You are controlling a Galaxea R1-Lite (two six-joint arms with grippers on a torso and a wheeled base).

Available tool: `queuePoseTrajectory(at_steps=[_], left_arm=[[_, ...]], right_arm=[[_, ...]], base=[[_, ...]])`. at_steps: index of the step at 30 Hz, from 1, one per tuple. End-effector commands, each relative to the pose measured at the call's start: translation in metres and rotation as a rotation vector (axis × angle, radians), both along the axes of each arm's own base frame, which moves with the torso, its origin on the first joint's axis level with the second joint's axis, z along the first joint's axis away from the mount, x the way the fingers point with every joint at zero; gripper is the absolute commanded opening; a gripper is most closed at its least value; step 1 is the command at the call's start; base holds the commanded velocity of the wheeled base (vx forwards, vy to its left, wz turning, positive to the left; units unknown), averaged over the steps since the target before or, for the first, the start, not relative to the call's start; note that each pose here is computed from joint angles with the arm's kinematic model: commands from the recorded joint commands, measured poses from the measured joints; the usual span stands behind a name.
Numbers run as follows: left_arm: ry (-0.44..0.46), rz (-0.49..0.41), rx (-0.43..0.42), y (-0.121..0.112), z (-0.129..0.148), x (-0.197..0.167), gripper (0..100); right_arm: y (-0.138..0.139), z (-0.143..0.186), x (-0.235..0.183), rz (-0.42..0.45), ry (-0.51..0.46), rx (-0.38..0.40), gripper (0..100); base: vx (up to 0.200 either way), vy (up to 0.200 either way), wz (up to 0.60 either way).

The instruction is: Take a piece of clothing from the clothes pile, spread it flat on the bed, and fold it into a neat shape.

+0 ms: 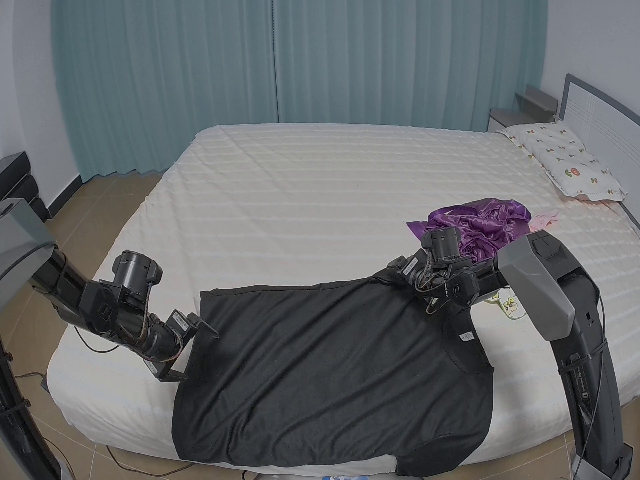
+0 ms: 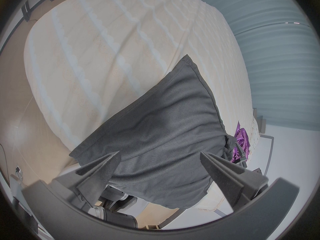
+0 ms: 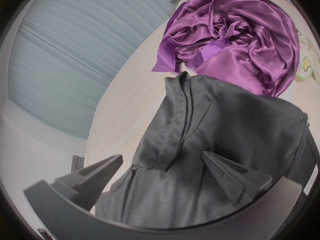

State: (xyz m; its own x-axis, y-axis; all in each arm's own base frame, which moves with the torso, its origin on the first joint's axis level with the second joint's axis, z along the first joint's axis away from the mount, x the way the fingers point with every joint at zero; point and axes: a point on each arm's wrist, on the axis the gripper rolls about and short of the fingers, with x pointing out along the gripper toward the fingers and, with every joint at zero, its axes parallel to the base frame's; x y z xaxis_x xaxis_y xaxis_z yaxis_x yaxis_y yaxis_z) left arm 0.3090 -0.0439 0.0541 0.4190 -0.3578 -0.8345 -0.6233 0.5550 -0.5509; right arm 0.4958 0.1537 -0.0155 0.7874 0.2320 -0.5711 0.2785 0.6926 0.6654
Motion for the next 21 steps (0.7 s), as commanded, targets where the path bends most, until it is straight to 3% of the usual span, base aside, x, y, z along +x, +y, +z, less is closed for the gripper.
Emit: queuePoseTrajectory(at_steps=[1, 4, 10, 19, 20, 21], left_arm=[[-0.006, 0.006, 0.000, 0.0012, 0.0015, 0.0010, 100], [-0.005, 0.009, -0.001, 0.0022, 0.0012, 0.0008, 100], [-0.001, 0.007, -0.001, 0.0023, 0.0005, -0.0006, 100], [-0.005, 0.007, 0.000, 0.0022, 0.0014, 0.0004, 100], [-0.005, 0.007, 0.000, 0.0022, 0.0014, 0.0004, 100], [-0.007, 0.009, 0.000, 0.0027, 0.0017, 0.0008, 100]], right_arm=[[0.0041, -0.0058, 0.0005, 0.007, 0.004, -0.001, 100], [0.0071, -0.0058, -0.0005, 0.013, 0.004, -0.001, 100], [0.0097, -0.0056, -0.0003, 0.016, -0.002, 0.000, 100], [0.0110, -0.0081, 0.0010, 0.018, -0.001, 0.000, 100], [0.0109, -0.0085, 0.0007, 0.018, 0.004, -0.002, 0], [0.0109, -0.0079, 0.0007, 0.018, 0.004, -0.002, 0]], base=[[0.000, 0.000, 0.00], [0.000, 0.000, 0.00], [0.200, 0.000, 0.00], [0.000, 0.000, 0.00], [0.000, 0.000, 0.00], [0.000, 0.000, 0.00]])
